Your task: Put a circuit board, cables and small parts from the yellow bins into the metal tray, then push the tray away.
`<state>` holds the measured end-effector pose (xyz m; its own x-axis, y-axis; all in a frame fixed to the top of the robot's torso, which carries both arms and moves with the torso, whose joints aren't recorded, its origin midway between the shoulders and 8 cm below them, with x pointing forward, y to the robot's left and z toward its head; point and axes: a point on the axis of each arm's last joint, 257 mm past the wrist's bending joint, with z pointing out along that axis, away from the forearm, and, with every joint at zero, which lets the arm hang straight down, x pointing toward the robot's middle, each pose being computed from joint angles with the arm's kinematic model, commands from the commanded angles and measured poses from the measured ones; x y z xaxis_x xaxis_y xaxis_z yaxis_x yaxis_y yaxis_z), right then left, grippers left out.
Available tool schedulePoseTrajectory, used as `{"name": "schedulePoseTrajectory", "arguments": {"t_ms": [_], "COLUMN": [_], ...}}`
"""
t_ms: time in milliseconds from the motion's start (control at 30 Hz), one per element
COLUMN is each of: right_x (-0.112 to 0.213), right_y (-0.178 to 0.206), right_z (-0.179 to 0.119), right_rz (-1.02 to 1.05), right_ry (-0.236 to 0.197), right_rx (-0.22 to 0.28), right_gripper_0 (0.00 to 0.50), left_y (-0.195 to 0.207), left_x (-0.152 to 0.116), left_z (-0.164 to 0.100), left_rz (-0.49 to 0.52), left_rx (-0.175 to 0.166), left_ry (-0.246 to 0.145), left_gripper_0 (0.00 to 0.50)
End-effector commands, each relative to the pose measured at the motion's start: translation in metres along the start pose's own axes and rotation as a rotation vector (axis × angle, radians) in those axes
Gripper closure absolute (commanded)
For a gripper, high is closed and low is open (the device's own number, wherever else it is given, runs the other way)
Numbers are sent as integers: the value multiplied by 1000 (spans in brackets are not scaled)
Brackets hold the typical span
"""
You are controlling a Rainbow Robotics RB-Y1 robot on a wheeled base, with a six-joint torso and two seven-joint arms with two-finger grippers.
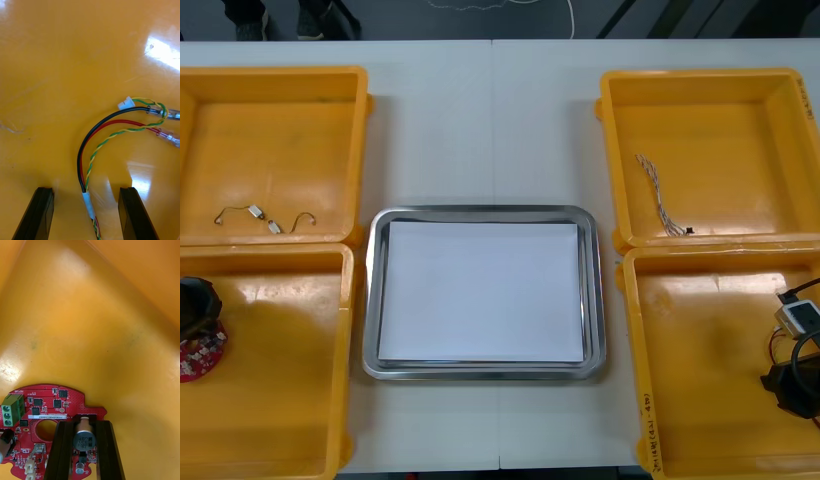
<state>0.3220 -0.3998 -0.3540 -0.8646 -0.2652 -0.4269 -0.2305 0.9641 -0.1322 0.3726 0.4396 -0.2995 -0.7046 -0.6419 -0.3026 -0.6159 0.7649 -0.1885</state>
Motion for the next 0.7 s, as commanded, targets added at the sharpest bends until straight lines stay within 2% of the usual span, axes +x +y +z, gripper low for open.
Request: {"name": "schedulePoseTrajectory", "arguments": {"t_ms": [33, 133, 267, 300, 333, 367, 700], "right_x": [15, 15, 15, 15, 15, 14, 12], "right_y": [7, 7, 8, 8, 9, 9, 9], "right_z": [4, 4, 4, 4, 4, 4, 4], "right_rz": [-26, -23, -23, -20, -20, -20, -11], "right_ry": [22, 22, 23, 20, 21, 19, 9], "right_rx": [-4, -4, -6, -7, -7, -6, -13], "right_gripper_0": [52, 126, 338, 417, 471, 499, 500], "left_y": [-1, -3, -5, -5, -6, -7, -26], "left_x": [5, 2, 0, 2, 4, 5, 44], "left_z": [-2, -10, -25, -28, -32, -34, -51], "left_rz": [-7, 6, 27, 36, 46, 55, 207], "left_rx": [-12, -15, -27, -30, -34, -33, -40], "left_ry": [-14, -34, -50, -49, -46, -45, 0], "left_gripper_0": [500, 500, 500, 500, 500, 500, 500]}}
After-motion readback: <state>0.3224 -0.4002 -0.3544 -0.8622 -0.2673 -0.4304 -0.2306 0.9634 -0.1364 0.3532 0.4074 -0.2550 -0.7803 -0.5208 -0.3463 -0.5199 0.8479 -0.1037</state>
